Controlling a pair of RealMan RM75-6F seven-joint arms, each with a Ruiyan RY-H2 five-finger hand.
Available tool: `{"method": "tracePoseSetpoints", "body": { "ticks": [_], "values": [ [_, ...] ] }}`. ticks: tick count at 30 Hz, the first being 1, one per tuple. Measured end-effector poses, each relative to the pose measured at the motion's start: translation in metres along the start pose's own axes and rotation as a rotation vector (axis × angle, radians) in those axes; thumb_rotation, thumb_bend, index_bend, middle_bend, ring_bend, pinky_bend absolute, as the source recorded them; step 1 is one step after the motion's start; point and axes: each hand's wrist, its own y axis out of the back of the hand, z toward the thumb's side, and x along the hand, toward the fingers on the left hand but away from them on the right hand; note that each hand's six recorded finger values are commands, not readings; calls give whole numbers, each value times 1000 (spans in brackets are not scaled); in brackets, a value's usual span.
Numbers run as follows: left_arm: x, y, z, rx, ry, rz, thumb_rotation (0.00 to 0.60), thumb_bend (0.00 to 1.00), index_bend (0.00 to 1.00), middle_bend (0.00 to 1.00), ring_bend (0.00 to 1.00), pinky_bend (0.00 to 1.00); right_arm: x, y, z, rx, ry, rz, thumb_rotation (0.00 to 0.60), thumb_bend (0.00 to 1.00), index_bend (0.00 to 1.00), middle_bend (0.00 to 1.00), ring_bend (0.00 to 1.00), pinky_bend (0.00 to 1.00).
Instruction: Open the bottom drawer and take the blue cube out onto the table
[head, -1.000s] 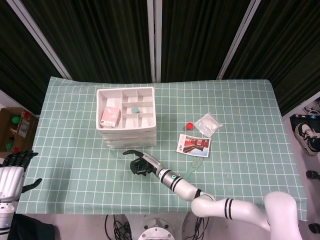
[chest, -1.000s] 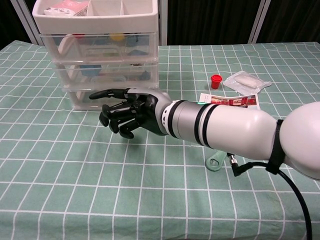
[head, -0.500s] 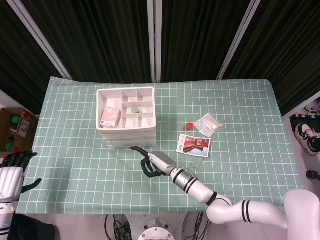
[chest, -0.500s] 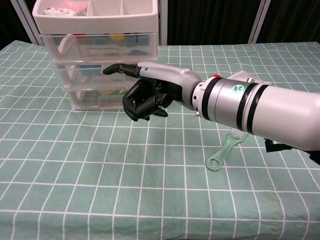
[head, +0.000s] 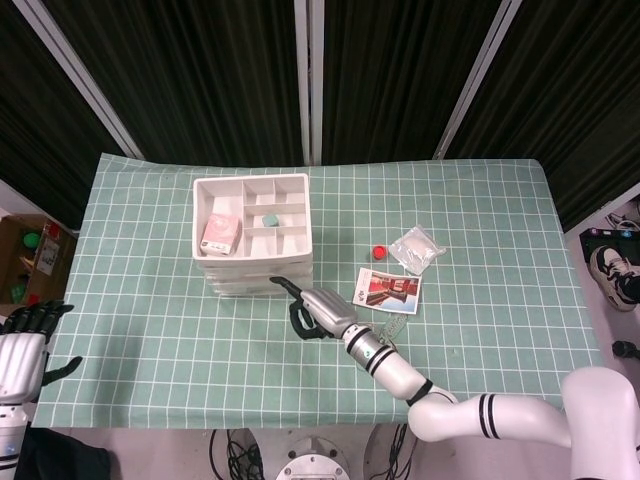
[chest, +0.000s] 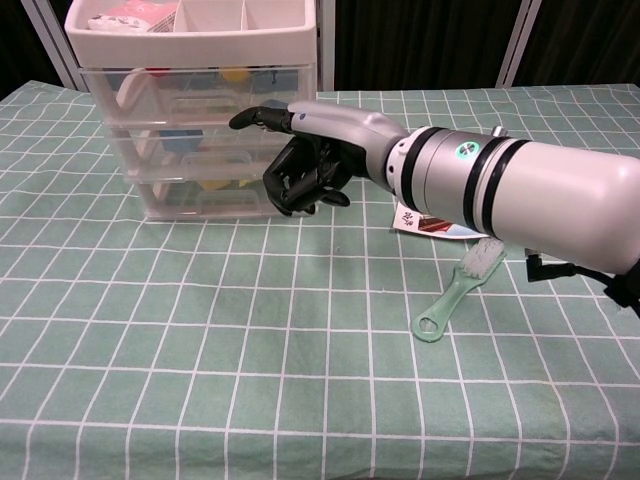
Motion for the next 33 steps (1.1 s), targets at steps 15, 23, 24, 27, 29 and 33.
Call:
{"method": "tracePoseSetpoints", "body": {
  "ticks": [15, 23, 24, 27, 29, 33],
  "values": [
    [0, -4, -1, -5, 5, -8, 600, 53, 237, 205, 178, 201, -13, -5, -4, -5, -36, 27, 600, 608, 37, 651, 690, 862],
    [0, -3, -1, -4, 3, -4, 600, 53, 237, 205, 178, 200, -22, 0, -3, -27, -53, 34, 600, 608, 243, 661, 702, 877],
    [0, -3, -2, -4, 4, -5, 600, 53, 237, 205, 178, 200, -22, 1, -3, -30, -56, 37, 600, 609, 260, 663, 703, 878],
    [-1, -3, -2, -4, 8, -5, 600, 53, 237, 205, 178, 200, -19, 3, -1, -43, -60, 55, 600, 609, 280, 666, 704, 878],
    [-1, -3, -2, -4, 7, -5, 600, 53, 237, 205, 178, 200, -15, 4, 0, -53, -60, 70, 600, 609, 280, 667, 704, 878],
    [-1, -3, -2, -5, 6, -4, 600, 53, 237, 205, 178, 200, -6, 5, 2, -79, -62, 101, 600, 609, 280, 669, 704, 879]
  ]
}}
